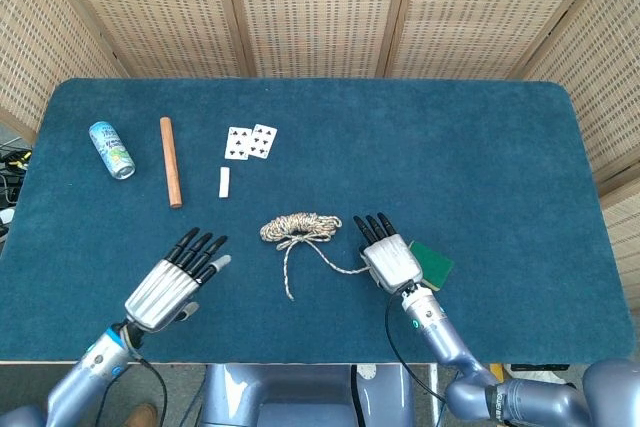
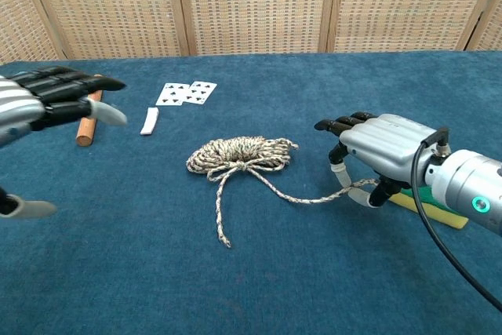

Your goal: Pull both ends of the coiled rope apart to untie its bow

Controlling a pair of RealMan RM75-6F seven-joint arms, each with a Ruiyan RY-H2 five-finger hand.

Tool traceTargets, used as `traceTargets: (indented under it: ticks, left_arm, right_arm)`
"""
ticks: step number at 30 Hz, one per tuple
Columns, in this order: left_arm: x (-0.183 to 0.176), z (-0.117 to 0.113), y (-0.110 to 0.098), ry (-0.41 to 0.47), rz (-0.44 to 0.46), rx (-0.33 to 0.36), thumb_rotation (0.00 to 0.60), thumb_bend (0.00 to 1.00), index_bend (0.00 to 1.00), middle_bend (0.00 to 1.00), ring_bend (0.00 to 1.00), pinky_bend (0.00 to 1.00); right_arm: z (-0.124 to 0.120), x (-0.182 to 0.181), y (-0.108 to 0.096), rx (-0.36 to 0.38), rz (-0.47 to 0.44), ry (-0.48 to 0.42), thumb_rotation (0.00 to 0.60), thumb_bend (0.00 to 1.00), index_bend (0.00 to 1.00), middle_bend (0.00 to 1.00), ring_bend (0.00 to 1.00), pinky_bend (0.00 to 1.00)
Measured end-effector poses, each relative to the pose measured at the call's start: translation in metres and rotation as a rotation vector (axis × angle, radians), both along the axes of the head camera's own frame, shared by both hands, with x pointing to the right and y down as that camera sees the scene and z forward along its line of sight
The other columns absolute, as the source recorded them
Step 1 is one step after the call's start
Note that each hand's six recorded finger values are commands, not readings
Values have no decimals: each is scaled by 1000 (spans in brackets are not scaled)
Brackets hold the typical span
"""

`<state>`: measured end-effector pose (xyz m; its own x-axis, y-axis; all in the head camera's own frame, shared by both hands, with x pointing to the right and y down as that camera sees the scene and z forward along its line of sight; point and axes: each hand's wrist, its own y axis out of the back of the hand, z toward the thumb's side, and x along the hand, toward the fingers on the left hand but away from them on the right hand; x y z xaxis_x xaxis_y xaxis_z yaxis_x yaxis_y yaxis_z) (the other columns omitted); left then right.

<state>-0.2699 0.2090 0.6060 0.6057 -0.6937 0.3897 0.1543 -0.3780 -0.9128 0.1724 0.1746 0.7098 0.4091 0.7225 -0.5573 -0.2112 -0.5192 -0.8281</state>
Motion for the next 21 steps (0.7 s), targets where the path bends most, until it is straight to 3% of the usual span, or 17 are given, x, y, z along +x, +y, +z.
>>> traceTargets:
  ticks: [10,21]
  left_arm:
    - [83,48,-13,-6,149,1,600,211,364,0,0,0]
    - [116,72,-9,-77,210,-14,600,254,456,0,0,0]
  right_arm:
    - [1,1,-8,14,-10,14,600,455,643,0,0,0]
    - [0,-2,-7,12,-19,6,600,461,649,0,0,0]
